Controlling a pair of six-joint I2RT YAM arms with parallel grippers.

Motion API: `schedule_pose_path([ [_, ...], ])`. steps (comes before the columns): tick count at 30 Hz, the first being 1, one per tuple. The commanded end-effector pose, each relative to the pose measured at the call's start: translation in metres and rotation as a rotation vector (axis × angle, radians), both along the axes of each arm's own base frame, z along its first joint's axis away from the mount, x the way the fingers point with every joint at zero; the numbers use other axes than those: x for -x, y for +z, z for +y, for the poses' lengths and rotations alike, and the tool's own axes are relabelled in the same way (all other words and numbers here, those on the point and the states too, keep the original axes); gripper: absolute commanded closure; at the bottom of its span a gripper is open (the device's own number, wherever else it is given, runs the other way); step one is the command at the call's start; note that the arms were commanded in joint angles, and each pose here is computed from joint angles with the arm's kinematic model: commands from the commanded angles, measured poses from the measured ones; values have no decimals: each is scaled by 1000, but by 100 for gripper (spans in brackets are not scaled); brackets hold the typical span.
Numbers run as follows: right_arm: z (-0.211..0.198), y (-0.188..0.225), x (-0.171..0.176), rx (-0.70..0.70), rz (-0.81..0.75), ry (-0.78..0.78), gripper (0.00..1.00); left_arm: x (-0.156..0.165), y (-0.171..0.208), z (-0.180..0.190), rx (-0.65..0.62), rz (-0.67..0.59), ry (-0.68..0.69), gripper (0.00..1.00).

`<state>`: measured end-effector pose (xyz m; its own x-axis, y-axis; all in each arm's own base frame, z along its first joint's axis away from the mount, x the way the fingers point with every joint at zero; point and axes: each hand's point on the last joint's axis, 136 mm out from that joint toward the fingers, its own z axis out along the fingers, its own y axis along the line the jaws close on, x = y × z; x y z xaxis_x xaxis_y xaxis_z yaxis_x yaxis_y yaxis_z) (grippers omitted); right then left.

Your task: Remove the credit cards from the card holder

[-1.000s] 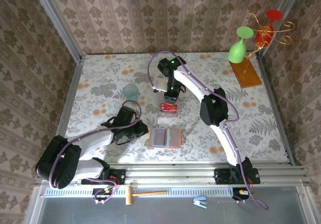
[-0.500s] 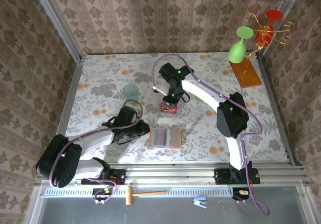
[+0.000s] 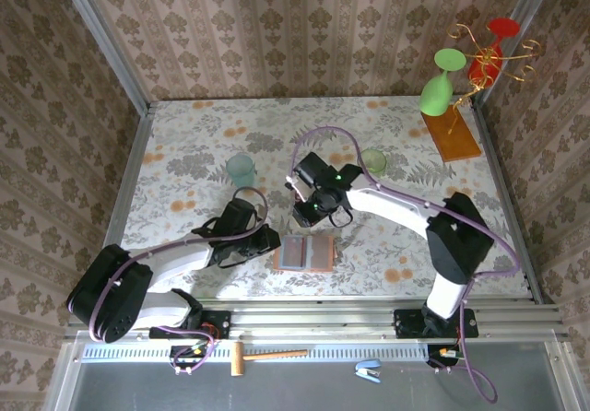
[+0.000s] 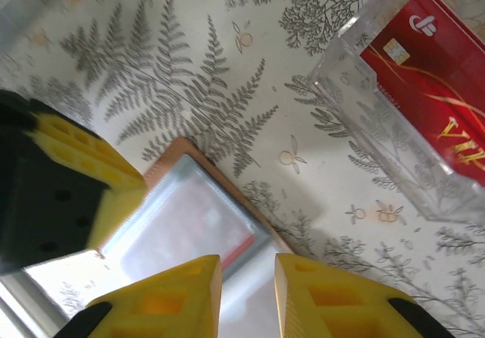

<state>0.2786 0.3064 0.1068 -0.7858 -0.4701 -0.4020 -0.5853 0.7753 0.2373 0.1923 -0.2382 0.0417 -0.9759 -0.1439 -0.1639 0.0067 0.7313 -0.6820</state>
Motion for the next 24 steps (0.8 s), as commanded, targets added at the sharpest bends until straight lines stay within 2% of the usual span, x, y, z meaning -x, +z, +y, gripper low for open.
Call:
schedule_pose_path([
  [1,13,20,1,-194,19,-162,75,7,-7,-3,-5,15,-2,86],
  [12,-2,-7,30,-243,172,-336,79,17,-8,-7,-5,11,-4,86],
  [18,8,-24,46,-281,329,-383,80,15,-2,-4,-15,-14,8,86],
  [24,16,-34,52,-305,376,-403,78,15,-6,4,-47,-17,14,86],
])
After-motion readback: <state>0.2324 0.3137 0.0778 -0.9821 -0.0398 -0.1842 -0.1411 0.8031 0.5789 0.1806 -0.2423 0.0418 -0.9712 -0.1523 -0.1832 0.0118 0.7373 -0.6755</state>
